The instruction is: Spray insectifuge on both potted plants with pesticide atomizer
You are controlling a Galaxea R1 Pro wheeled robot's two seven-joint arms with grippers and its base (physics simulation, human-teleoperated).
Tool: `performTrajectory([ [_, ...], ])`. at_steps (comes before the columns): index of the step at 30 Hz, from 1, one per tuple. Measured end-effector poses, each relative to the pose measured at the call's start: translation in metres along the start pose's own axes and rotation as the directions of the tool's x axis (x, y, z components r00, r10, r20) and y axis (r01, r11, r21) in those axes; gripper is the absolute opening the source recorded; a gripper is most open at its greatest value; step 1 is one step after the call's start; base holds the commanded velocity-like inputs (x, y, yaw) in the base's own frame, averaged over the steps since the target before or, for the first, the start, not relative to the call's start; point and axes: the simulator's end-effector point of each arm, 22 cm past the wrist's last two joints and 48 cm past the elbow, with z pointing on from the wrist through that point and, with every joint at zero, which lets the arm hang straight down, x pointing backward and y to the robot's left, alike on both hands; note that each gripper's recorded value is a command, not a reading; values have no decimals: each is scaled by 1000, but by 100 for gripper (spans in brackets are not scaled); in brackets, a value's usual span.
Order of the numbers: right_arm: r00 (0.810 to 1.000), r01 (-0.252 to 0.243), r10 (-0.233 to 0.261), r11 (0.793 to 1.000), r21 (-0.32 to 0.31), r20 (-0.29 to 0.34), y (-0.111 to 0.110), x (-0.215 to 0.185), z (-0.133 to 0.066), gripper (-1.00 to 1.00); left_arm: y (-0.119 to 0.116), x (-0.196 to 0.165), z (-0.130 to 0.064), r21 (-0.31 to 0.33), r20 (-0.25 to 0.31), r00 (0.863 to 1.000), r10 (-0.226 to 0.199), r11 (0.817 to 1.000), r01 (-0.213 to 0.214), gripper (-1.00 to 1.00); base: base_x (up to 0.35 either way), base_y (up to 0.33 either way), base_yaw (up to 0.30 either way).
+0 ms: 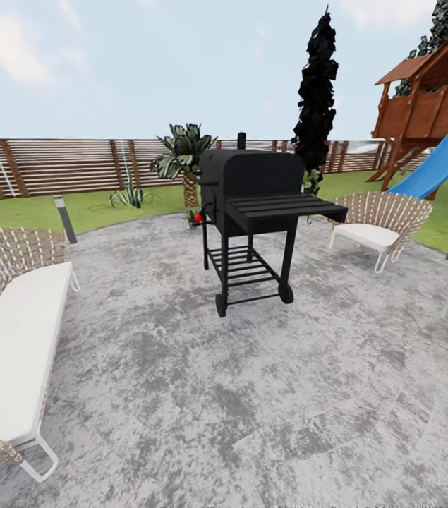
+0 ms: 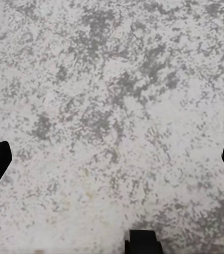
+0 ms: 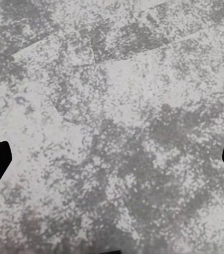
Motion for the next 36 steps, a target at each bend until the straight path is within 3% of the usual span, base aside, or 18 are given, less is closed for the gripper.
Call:
performTrajectory([
  [15, 1000, 2, -2, 1000, 2, -22, -1, 9, 1, 100, -1, 9, 1, 2, -22, 1000, 1, 1000, -1, 100, 0, 0, -152],
  [36, 1000, 2, -2, 1000, 2, -29, 0, 12, 1, 100, -1, 12, 1, 1, -27, 1000, 2, 1000, -2, 100, 0, 0, -284],
])
